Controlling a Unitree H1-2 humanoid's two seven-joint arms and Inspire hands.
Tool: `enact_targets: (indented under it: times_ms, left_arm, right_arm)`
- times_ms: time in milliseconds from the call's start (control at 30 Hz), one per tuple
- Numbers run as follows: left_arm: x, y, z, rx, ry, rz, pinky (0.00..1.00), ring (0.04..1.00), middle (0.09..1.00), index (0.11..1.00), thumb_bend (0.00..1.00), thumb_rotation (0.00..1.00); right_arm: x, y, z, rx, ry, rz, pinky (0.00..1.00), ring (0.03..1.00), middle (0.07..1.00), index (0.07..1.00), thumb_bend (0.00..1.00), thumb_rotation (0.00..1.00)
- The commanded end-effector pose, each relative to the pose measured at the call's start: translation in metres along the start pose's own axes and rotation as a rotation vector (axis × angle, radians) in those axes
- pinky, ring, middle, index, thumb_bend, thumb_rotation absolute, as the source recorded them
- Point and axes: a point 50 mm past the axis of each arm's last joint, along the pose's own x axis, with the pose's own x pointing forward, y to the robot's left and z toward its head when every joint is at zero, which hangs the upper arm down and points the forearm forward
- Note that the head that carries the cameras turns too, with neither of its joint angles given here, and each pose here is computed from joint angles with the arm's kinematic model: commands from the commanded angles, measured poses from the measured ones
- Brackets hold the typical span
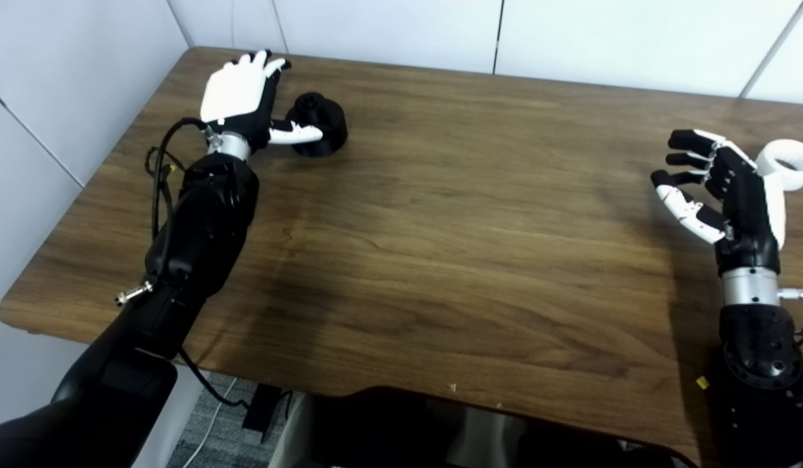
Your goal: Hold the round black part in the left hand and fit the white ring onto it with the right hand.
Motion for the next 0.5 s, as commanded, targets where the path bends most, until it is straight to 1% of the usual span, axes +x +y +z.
enact_targets:
  times_ms: [0,33,233,333,467]
  left_arm:
    - [0.015,0.032,0.003,0.022,-0.014,0.077,1.00,1.000,1.000,0.896,1.00,0.62]
    - [0.015,0.030,0.003,0.028,-0.010,0.070,1.00,1.000,1.000,0.895,1.00,0.63]
    - [0.017,0.022,0.001,0.051,-0.006,0.049,1.00,1.000,1.000,0.875,1.00,0.64]
    - [0.018,0.019,0.000,0.052,0.001,0.037,1.00,1.000,1.000,0.873,1.00,0.67]
    - [0.019,0.013,-0.002,0.055,0.008,0.020,1.00,1.000,1.000,0.874,1.00,0.66]
  right_arm:
    - [-0.002,-0.008,-0.004,-0.020,-0.031,-0.011,0.57,0.682,0.726,0.706,0.48,0.20]
    - [-0.002,-0.008,-0.003,-0.024,-0.033,-0.011,0.57,0.681,0.726,0.706,0.48,0.19]
    - [-0.003,-0.007,-0.002,-0.022,-0.029,-0.011,0.57,0.684,0.724,0.706,0.50,0.26]
    - [-0.004,-0.007,-0.002,-0.026,-0.030,-0.009,0.57,0.683,0.724,0.707,0.49,0.25]
    - [-0.005,-0.008,-0.003,-0.027,-0.032,-0.007,0.56,0.679,0.720,0.705,0.49,0.23]
